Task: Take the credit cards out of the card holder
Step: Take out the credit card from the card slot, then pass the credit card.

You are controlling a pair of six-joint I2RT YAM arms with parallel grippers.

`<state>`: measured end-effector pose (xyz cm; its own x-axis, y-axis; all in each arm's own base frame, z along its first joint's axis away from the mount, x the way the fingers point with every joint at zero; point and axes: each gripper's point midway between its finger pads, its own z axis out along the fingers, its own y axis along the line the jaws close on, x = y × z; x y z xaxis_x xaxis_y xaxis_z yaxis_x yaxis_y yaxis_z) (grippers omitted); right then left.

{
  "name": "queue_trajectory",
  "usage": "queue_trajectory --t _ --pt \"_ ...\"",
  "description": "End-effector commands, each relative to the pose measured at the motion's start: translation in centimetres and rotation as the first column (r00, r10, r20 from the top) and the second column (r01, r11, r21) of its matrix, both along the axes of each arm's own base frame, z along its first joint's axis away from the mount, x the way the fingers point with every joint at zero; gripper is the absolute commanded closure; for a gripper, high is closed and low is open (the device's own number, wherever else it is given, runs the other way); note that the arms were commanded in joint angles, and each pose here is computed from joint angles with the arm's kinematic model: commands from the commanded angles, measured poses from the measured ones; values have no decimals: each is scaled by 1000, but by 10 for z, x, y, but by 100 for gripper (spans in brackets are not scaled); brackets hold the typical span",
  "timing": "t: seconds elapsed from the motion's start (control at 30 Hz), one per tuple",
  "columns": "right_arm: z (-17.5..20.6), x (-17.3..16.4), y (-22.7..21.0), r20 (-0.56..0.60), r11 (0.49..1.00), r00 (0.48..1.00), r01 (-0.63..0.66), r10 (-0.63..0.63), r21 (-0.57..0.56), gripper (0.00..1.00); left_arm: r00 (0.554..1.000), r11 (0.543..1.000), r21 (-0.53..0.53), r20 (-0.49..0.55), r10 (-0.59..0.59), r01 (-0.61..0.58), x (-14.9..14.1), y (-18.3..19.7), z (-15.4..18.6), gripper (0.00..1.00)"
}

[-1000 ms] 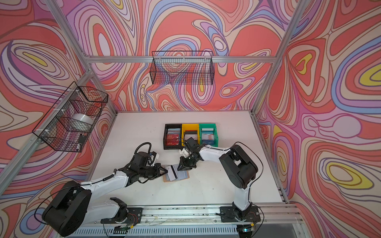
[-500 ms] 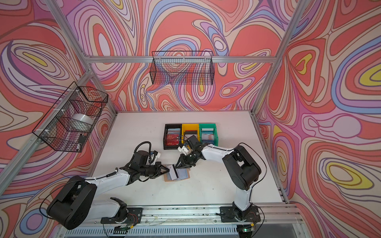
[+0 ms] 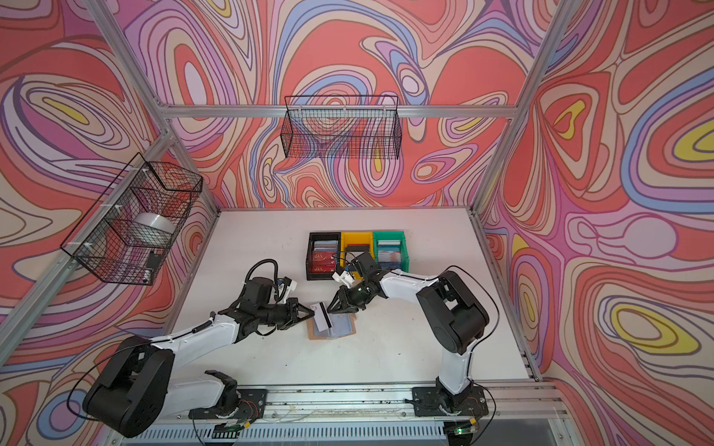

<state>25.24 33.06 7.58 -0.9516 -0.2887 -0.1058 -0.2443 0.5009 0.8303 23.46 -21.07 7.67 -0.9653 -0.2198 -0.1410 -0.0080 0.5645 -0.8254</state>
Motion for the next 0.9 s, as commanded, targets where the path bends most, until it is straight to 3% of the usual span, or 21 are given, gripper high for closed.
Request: queue_trajectory --t 0.0,0.5,0.87 --pt "-11 -1 -3 -30 999 999 -15 16 31 73 1000 1000 -26 6 -11 11 1 -2 5 100" --pt "-12 3 -3 -56 990 997 -48 56 132 71 1000 998 -67 2 -17 17 4 -7 6 100" --pt "-21 5 -5 -74 990 996 -45 55 136 66 1000 997 -76 9 -23 24 0 -7 10 100"
